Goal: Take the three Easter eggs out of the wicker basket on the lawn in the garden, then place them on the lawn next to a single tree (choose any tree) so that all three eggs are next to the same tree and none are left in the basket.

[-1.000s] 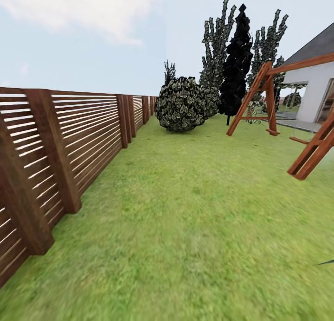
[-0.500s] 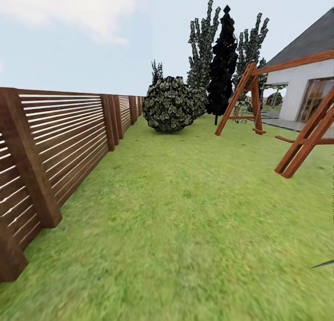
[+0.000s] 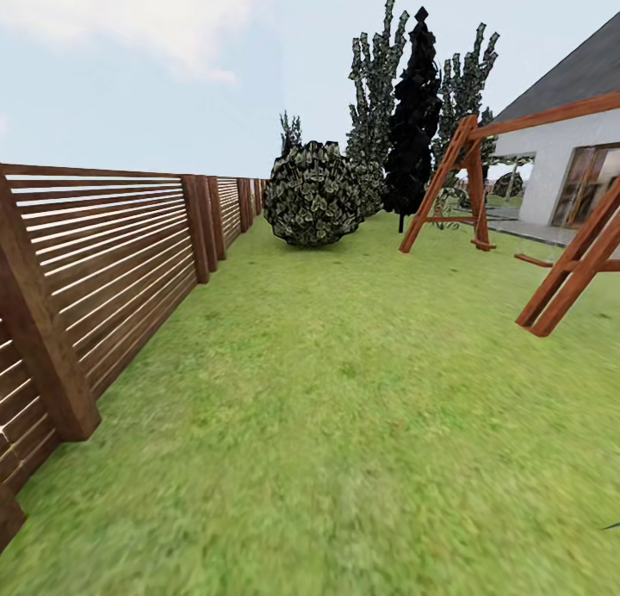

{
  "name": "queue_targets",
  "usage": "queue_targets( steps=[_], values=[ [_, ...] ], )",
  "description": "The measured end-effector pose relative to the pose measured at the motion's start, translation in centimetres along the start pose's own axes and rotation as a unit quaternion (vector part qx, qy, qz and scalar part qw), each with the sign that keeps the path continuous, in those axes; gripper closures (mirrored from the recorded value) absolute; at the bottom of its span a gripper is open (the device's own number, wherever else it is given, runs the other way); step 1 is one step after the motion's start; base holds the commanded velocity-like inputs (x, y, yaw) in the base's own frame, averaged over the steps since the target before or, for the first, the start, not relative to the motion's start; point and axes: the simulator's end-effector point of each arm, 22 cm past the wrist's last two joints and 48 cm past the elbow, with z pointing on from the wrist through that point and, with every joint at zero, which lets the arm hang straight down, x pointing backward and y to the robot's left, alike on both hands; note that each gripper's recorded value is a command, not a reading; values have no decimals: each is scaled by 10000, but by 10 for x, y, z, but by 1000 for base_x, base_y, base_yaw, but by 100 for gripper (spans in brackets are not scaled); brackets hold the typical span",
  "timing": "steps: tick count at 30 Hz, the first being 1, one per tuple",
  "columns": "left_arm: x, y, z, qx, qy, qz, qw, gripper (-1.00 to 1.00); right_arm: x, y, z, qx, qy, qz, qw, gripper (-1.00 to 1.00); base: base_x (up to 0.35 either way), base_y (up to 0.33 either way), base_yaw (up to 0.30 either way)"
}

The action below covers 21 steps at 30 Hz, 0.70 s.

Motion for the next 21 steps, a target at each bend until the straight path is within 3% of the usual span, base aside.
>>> queue_targets(
  steps=[21],
  values=[
    [0,0,0,0,-1,0,10000,-100,0,0,0,0,0,-7,10000,-100,318,0,0]
  ],
)
